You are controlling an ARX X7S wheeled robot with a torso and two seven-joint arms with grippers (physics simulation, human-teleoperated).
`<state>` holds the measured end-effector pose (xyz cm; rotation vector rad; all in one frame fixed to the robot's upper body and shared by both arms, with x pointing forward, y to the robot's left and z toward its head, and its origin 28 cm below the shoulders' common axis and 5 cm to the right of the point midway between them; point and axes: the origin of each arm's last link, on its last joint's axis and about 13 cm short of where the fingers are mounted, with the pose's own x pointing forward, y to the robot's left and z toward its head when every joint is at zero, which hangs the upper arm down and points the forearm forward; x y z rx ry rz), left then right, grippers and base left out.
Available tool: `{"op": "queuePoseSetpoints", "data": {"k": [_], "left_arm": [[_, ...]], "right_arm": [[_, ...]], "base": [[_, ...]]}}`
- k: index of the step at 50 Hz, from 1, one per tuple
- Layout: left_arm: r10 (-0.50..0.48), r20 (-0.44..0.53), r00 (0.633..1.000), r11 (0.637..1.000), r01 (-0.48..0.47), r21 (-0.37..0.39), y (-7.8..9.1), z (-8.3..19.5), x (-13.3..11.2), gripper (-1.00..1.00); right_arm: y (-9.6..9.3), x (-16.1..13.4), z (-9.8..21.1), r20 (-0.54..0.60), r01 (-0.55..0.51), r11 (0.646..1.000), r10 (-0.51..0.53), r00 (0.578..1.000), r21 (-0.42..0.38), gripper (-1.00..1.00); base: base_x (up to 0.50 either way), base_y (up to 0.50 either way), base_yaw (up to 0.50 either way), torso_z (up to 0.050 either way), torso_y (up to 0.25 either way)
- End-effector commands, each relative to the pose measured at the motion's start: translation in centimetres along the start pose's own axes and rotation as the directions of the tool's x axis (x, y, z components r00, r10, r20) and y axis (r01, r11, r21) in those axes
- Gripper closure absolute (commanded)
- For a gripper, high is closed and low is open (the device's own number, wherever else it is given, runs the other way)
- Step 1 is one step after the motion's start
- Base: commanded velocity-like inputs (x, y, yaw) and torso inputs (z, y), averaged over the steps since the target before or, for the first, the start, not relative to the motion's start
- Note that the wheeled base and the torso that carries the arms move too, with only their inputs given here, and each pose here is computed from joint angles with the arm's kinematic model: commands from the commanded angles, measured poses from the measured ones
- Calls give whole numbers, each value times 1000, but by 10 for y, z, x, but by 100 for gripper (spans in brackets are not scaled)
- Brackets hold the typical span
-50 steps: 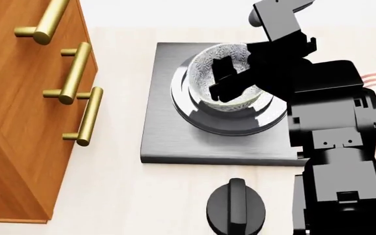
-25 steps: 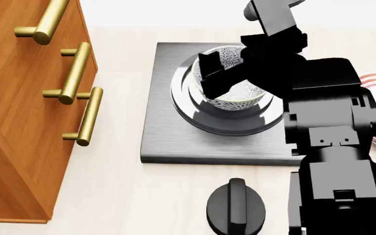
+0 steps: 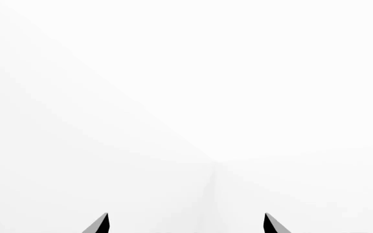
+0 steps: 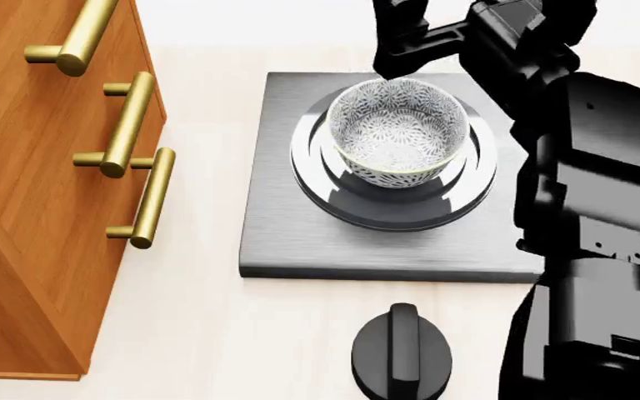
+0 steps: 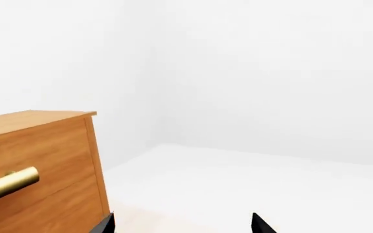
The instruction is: Put the bowl on the stove.
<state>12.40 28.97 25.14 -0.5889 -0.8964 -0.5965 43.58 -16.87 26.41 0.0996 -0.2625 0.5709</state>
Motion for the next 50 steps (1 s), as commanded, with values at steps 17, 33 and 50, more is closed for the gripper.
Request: {"op": "queuePoseSetpoints", "data": {"k": [17,33,50], "left_arm": [[-1,16,1000,1000,1,9,-2,0,-1,-100],[4,20,1000,1000,-4,8,-1,0,-1,-100],[22,25,999,1000,-22,15,2,-1,-1,-100]], "right_arm": [[56,-123,-29,397,64,996,-85,914,66,-100],[70,-186,-14,585,178,982,-183,790,67,-100],[74,-234,-8,732,320,936,-322,601,148,-100]], "base": [[0,0,0,0,0],[0,0,0,0,0],[0,0,0,0,0]]}}
